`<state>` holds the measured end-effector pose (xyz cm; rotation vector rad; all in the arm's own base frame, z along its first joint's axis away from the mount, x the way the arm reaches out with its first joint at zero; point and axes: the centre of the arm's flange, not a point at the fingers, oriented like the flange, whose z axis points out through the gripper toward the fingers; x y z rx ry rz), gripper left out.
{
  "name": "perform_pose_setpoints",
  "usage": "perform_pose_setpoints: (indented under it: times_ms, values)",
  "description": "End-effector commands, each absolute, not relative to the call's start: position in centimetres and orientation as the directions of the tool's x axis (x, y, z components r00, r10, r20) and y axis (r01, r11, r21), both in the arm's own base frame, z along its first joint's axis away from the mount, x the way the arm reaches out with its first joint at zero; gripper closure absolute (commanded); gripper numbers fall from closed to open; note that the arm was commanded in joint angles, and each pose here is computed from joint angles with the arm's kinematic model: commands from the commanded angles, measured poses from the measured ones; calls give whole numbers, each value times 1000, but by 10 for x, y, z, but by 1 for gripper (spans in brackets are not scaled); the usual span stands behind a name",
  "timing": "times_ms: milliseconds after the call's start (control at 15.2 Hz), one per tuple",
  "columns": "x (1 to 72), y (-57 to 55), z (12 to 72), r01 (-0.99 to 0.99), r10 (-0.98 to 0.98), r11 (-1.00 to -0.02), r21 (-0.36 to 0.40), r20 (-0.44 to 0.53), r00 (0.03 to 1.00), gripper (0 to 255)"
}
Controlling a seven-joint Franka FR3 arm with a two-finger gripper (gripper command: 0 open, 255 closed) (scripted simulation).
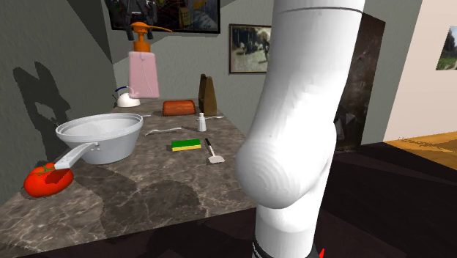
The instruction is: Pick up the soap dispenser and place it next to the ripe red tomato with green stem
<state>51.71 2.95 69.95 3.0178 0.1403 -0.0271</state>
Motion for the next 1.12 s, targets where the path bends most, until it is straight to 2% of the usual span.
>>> perform_pose_setpoints:
  times_ms: [0, 660, 1056]
  values:
    - [528, 52, 699, 92, 90, -989, 119, -23, 996, 255]
    - [593, 171, 699, 92, 90, -989, 119, -23, 996, 255]
    - [593, 171, 668, 92, 90, -989, 119, -23, 996, 255]
